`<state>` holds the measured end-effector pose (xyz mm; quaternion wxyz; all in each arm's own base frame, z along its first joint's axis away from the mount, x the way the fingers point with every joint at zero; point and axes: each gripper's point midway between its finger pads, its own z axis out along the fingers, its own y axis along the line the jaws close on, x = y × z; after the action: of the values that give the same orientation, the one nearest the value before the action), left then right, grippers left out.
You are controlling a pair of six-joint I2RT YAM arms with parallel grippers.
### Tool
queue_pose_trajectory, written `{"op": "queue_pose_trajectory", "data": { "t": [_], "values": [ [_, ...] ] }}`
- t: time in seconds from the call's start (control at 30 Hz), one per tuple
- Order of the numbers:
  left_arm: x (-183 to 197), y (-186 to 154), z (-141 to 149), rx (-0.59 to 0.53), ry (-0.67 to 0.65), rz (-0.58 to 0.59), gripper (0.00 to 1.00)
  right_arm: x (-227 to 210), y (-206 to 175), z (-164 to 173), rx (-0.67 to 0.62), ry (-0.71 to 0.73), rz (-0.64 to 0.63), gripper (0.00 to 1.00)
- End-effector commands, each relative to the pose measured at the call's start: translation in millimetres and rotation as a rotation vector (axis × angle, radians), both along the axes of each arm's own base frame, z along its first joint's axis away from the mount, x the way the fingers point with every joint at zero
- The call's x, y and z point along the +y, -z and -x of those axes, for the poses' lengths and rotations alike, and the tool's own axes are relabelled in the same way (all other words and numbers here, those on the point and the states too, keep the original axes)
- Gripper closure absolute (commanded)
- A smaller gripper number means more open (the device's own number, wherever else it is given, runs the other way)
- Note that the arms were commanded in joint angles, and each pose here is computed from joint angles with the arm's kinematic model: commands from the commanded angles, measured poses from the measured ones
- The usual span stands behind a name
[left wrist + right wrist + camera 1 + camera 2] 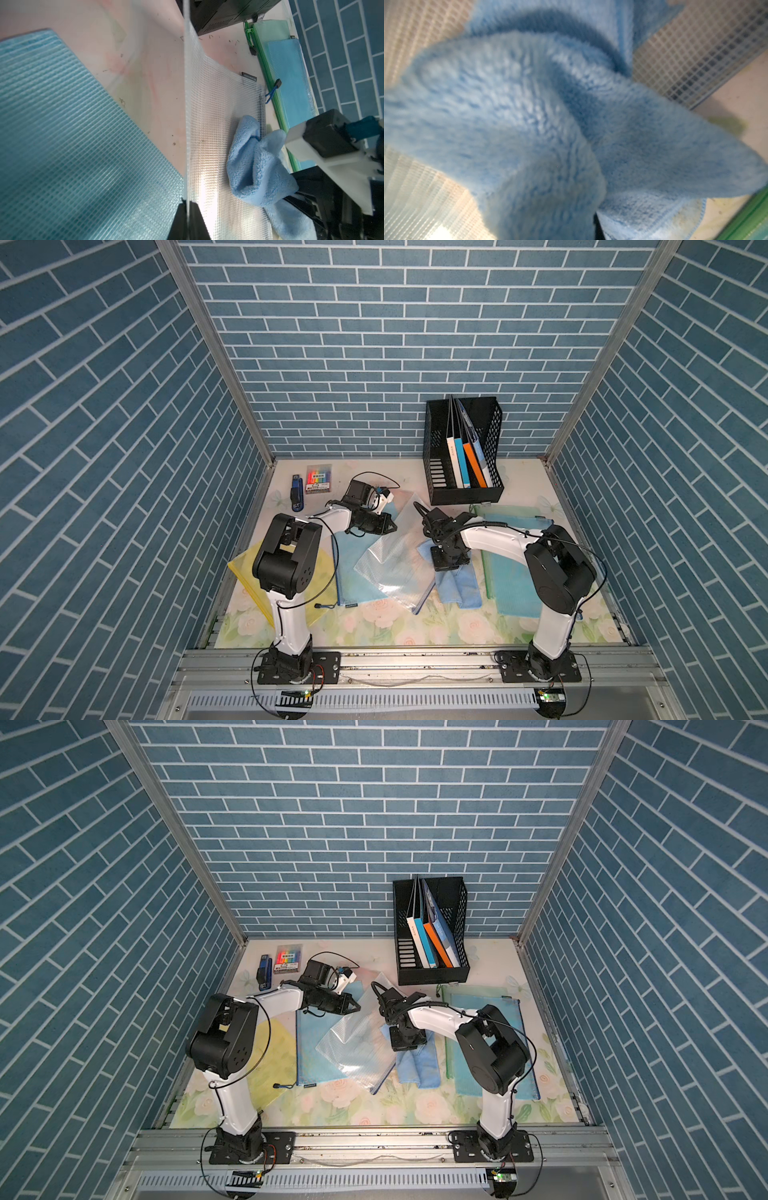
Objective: Wipe the document bag
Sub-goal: Adjust the document bag at the center of the board.
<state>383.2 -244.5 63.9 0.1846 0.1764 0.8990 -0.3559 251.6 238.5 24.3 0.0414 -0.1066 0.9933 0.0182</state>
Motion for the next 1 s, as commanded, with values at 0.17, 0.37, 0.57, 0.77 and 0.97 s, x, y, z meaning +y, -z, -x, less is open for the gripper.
{"op": "queue_pose_trajectory", "data": {
  "t": [0.17,0.37,0.57,0.77,0.97],
  "values": [
    [7.6,-17.3,24.7,0.082,-0.189,0.115,1.0,-1.3,-36.6,-5.1,-0.055,-0.011,-0.022,1.0],
    [16.4,-28.7,50.4,0.116,-0.378,0.317,1.0,52.7,-37.6,2.0,-0.046,-0.074,-0.121,1.0],
    [18.2,-23.0,64.9,0.117,-0.47,0.37,1.0,122.5,-23.1,18.7,-0.023,-0.182,-0.179,1.0],
    [28.7,-13.5,76.9,0.138,-0.561,0.431,1.0,112.8,-10.7,13.9,-0.043,-0.116,-0.192,1.0],
    [36.2,0.4,86.6,0.164,-0.598,0.425,1.0,48.1,-8.9,-5.4,-0.064,0.02,-0.147,1.0]
  ]
}}
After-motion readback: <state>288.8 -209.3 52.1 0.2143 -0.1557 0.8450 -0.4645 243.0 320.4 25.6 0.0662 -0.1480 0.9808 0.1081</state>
